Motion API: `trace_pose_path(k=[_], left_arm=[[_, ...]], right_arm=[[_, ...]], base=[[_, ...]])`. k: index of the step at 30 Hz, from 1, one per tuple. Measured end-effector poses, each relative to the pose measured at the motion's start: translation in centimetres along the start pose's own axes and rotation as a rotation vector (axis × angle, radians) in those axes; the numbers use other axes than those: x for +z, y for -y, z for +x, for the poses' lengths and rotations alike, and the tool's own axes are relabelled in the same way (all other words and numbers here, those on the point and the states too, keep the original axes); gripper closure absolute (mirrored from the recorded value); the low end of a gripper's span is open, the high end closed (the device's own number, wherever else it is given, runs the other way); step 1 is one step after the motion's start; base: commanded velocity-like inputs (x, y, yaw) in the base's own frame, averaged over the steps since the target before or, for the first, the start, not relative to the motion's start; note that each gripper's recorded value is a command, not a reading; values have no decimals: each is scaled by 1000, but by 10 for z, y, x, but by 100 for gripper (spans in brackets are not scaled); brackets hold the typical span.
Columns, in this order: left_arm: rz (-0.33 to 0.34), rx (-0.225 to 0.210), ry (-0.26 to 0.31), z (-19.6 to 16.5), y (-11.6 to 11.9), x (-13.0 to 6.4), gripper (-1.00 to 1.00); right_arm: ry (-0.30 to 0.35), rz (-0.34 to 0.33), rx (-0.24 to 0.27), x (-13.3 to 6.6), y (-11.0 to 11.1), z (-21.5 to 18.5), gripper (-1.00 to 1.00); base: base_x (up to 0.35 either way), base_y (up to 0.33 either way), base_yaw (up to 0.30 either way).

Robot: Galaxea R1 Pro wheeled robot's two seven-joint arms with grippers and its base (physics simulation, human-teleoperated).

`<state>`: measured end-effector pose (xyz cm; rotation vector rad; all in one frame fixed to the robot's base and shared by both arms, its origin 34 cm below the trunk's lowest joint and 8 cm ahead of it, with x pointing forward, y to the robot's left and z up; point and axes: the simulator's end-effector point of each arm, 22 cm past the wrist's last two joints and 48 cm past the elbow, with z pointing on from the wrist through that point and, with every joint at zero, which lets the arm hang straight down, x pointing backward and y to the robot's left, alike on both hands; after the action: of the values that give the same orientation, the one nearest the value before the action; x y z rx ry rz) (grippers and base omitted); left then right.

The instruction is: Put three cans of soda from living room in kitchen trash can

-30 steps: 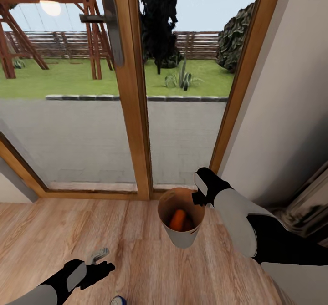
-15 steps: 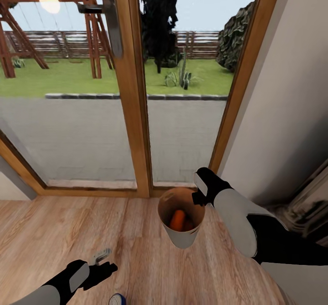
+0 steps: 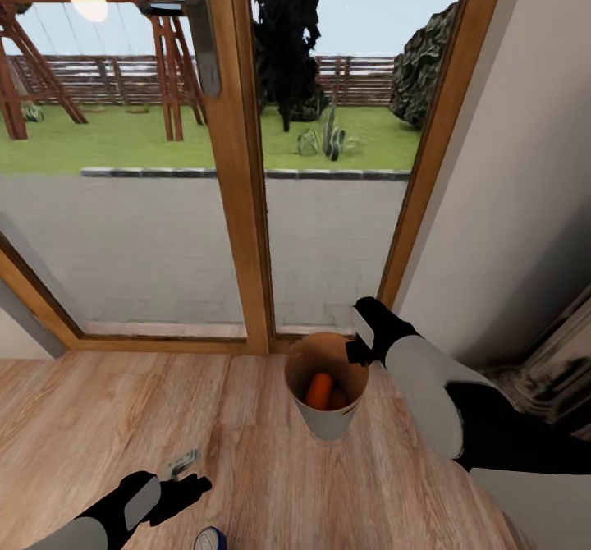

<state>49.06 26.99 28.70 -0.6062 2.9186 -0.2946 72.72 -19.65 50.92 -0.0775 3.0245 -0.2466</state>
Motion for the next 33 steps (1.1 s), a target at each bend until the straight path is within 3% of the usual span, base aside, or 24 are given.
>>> trace_pose_path(k=[7, 16, 20, 27, 33], left_arm=[[-1, 1, -2, 2, -1, 0, -100], [-2, 3, -2, 3, -2, 2, -100], [-2, 3, -2, 5, -4, 10, -100], [-3, 4, -2, 10, -9, 25, -100], [-6, 5, -6, 17, -14, 37, -100]], right_arm=[[63, -21, 18, -37, 2, -41, 100], [39, -24, -14, -78, 2, -62, 100], [20, -49, 24, -76, -5, -58, 100], [13, -1, 37, -64, 2, -53, 100], [2, -41, 58, -52, -9, -47, 100]], base=[[0, 0, 0], [0, 0, 0], [0, 0, 0], [0, 0, 0], [0, 0, 0]])
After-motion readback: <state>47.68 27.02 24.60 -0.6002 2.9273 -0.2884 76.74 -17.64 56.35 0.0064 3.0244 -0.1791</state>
